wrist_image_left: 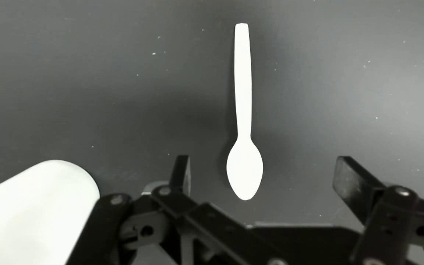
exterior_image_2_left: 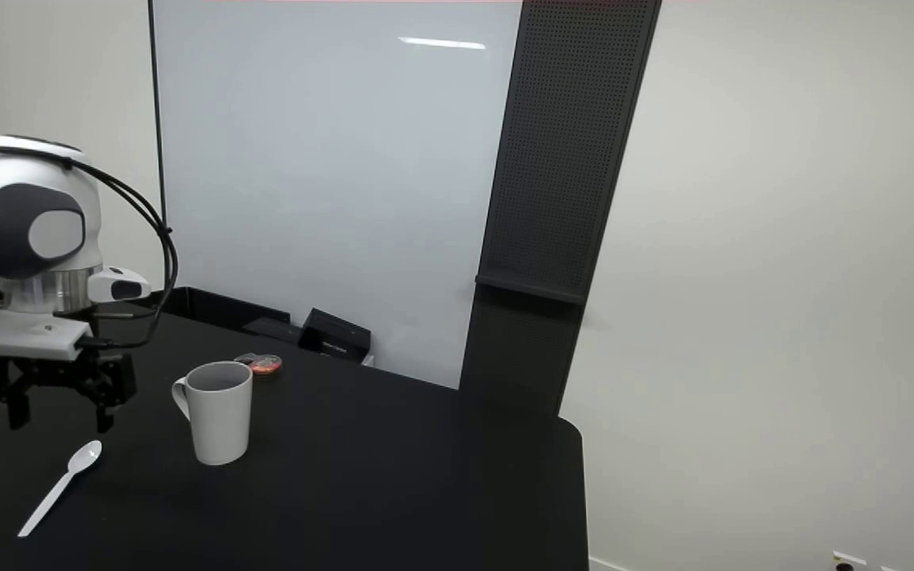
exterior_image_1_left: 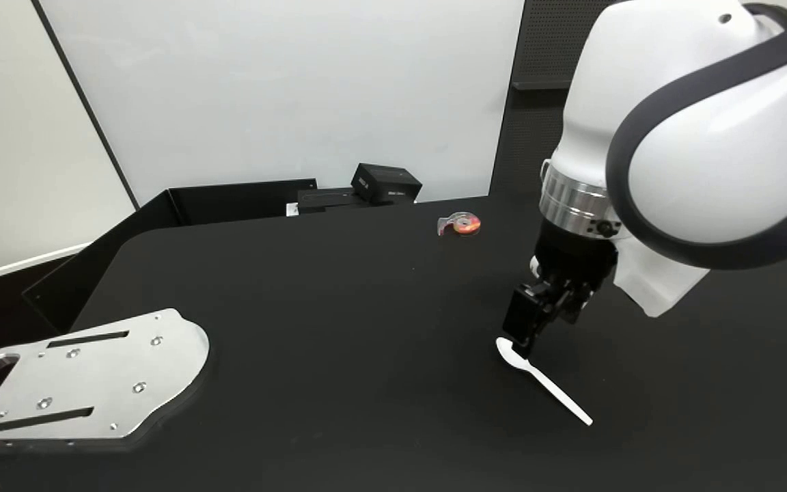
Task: Pick up the white spoon from the table and put it in the mug cup
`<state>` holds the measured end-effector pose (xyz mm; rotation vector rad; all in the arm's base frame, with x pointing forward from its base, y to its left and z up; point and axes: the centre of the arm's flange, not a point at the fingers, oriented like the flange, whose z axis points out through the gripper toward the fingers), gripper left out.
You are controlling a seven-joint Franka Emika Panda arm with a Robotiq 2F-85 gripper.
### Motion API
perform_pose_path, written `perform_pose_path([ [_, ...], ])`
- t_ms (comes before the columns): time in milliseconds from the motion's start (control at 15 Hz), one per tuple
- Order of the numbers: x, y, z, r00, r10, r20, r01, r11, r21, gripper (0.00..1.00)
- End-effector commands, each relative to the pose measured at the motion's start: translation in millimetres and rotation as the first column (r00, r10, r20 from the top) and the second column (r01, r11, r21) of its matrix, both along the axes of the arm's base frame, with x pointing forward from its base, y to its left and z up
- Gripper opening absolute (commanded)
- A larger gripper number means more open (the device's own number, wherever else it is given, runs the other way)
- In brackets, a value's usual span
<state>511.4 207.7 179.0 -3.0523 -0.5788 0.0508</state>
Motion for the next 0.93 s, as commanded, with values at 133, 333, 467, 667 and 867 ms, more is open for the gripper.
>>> perform_pose_path([
  [133,-10.1,-4.6,-22.9,1.000,-0.025,0.012,0.025,0.999,0.027,1.00],
  [333,-14.2,-6.1,-35.4,0.999,-0.024,0.021,0.023,0.999,0.033,1.00],
  [467,-14.8,-7.7,-44.8,1.000,-0.023,0.020,0.023,0.999,0.030,1.00],
  [667,-12.8,-13.6,-56.6,0.999,-0.029,0.020,0.029,1.000,0.010,1.00],
  [867,-10.8,-17.6,-62.8,0.999,-0.029,0.024,0.029,1.000,-0.002,1.00],
])
